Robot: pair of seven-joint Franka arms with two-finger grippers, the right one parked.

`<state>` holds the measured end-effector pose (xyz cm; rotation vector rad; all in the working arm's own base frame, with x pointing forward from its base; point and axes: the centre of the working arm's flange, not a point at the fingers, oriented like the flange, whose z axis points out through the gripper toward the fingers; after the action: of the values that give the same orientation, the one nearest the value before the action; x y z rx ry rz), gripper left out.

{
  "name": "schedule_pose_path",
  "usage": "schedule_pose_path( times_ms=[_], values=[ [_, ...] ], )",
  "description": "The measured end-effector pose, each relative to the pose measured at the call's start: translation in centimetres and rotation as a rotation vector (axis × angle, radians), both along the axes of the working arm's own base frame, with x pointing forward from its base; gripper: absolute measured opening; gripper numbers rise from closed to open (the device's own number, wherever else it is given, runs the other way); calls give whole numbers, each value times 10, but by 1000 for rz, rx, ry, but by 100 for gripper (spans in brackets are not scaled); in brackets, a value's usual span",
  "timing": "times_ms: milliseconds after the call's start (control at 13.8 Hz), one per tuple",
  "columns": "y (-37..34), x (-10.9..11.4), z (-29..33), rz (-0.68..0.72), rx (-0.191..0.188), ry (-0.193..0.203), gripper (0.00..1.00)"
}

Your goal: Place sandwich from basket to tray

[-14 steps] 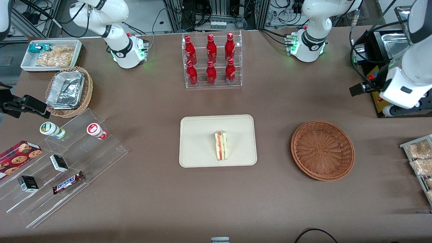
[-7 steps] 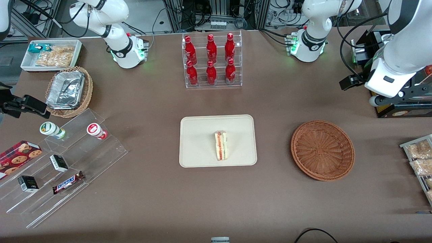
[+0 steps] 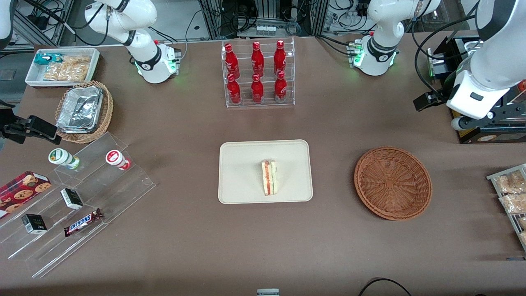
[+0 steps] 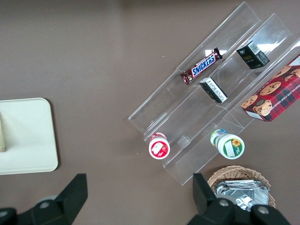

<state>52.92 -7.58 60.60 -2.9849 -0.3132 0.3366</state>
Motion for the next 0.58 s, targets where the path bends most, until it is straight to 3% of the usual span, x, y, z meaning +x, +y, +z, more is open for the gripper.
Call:
schedule_pose_path(
  times_ms=[145, 218, 291, 436, 582],
  values=[
    [28, 8, 2, -14, -96, -25, 100],
    [44, 12, 2, -15, -122, -37, 100],
    [51, 13, 2, -24, -124, -46, 100],
    [36, 17, 4, -72, -76, -81, 100],
    [15, 18, 5, -113, -58, -106, 100]
  ],
)
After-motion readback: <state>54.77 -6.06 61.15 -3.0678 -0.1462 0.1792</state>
